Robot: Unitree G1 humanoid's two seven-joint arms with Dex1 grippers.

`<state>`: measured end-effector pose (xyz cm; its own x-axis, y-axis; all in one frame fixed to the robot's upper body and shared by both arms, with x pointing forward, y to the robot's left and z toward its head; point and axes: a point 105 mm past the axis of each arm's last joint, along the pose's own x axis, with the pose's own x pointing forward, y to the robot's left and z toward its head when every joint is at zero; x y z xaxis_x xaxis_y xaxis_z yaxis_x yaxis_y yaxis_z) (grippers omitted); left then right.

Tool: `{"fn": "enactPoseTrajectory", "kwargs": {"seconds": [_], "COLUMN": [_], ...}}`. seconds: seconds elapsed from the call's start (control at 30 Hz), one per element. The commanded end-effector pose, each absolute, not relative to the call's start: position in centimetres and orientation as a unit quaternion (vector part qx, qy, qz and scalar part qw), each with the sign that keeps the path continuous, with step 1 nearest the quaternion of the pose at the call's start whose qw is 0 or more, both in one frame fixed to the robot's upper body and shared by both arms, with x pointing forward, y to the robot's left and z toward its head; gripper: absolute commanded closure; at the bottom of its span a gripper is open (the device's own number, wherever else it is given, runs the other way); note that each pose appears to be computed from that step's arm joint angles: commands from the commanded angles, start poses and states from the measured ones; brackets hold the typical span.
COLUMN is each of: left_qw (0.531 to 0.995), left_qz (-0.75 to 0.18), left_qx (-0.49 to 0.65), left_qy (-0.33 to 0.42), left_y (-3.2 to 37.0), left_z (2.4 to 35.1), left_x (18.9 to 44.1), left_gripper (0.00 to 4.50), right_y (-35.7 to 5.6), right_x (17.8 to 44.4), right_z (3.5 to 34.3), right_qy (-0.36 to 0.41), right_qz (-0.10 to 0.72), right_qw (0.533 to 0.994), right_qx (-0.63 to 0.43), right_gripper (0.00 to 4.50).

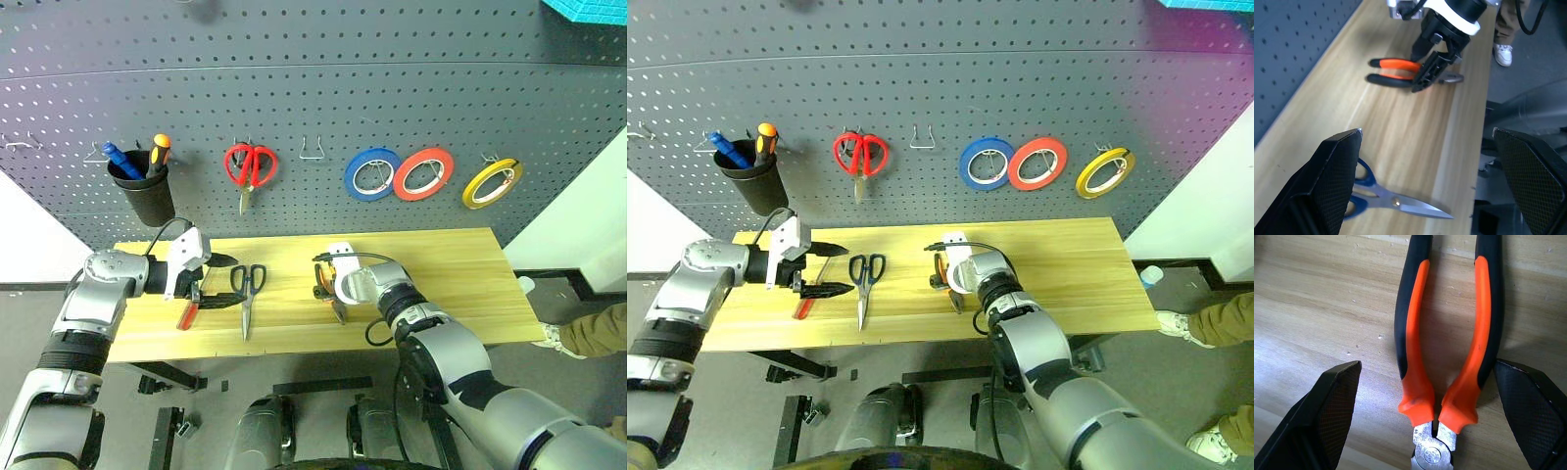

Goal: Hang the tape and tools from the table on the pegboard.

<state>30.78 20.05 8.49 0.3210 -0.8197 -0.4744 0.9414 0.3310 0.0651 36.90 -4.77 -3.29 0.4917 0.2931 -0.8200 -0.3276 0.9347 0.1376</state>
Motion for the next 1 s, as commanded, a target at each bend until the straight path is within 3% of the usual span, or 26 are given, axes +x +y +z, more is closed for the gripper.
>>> {"fn": "enactPoseTrajectory", "kwargs": {"seconds": [0.03, 0.2, 0.43, 0.5, 0.83, 1.0], "left_qw": [0.795, 0.796, 0.800, 0.800, 0.797, 0.806], "left_qz": [-0.555, -0.551, -0.549, -0.549, -0.577, -0.575], "left_qx": [0.178, 0.178, 0.174, 0.173, 0.124, 0.097], "left_qy": [0.168, 0.176, 0.170, 0.170, 0.127, 0.099], "left_y": [19.7, 19.9, 20.1, 20.2, 20.0, 20.4], "left_z": [9.2, 8.6, 8.9, 8.9, 11.8, 13.5], "left_x": [30.8, 30.5, 30.4, 30.3, 29.6, 29.1], "left_gripper": [0.00, 0.00, 0.00, 0.00, 0.00, 0.00], "right_y": [-4.1, -3.8, -3.8, -3.8, -4.9, -6.7], "right_x": [37.8, 37.5, 37.7, 37.8, 39.1, 38.4], "right_z": [-2.3, -2.8, -2.7, -2.6, 0.7, 4.9], "right_qy": [0.446, 0.439, 0.435, 0.436, 0.431, 0.399], "right_qz": [0.187, 0.199, 0.196, 0.196, 0.211, 0.229], "right_qw": [0.874, 0.871, 0.873, 0.873, 0.876, 0.888], "right_qx": [-0.051, -0.098, -0.100, -0.097, -0.052, -0.018], "right_gripper": [0.06, 0.06, 1.23, 1.80, 1.82, 1.82]}}
